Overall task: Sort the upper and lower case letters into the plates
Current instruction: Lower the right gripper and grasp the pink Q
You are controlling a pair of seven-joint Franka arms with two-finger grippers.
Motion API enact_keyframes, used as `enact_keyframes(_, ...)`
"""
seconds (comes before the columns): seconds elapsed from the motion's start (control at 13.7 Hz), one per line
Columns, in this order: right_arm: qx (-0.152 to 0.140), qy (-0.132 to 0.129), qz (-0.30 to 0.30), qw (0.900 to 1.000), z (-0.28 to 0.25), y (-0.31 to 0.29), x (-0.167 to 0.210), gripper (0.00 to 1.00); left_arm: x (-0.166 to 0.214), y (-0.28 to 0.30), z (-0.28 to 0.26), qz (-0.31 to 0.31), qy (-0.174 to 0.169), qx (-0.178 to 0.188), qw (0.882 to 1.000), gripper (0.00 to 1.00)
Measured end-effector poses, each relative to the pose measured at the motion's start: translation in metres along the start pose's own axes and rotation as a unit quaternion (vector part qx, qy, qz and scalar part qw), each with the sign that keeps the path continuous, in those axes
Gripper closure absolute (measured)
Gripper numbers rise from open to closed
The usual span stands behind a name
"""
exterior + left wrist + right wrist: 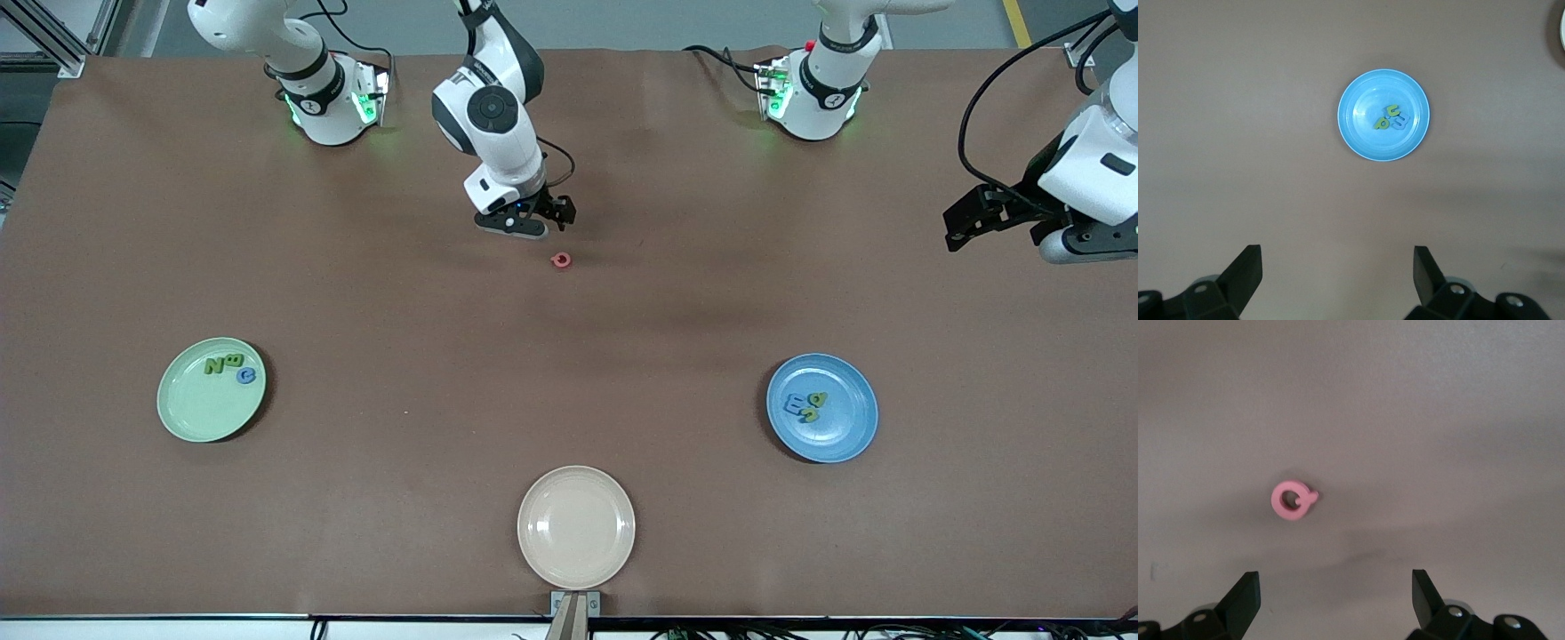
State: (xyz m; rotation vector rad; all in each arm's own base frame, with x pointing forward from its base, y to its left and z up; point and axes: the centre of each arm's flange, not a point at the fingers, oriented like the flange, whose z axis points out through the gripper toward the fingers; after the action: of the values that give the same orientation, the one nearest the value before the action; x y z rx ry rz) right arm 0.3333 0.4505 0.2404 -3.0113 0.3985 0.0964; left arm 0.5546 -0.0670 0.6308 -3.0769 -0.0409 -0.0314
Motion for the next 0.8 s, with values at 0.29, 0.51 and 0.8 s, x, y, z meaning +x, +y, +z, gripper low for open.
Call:
enact_keyframes(0.29,-0.006,0.007,0.011,1.000,0.021,-0.019,0.012,0.00,0.000,0.000,0.000,0.000,0.002,0.000,1.000,0.00)
enact_keyframes(0.51,-0.016,0.010,0.011,1.000,0.041,-0.026,0.018,0.00,0.001,0.000,0.000,0.000,0.005,-0.001,1.000,0.00)
enact_keyframes(0.8,-0.017,0.013,0.009,1.000,0.050,-0.035,0.022,0.00,0.002,0.000,0.000,0.000,0.008,-0.001,1.000,0.00)
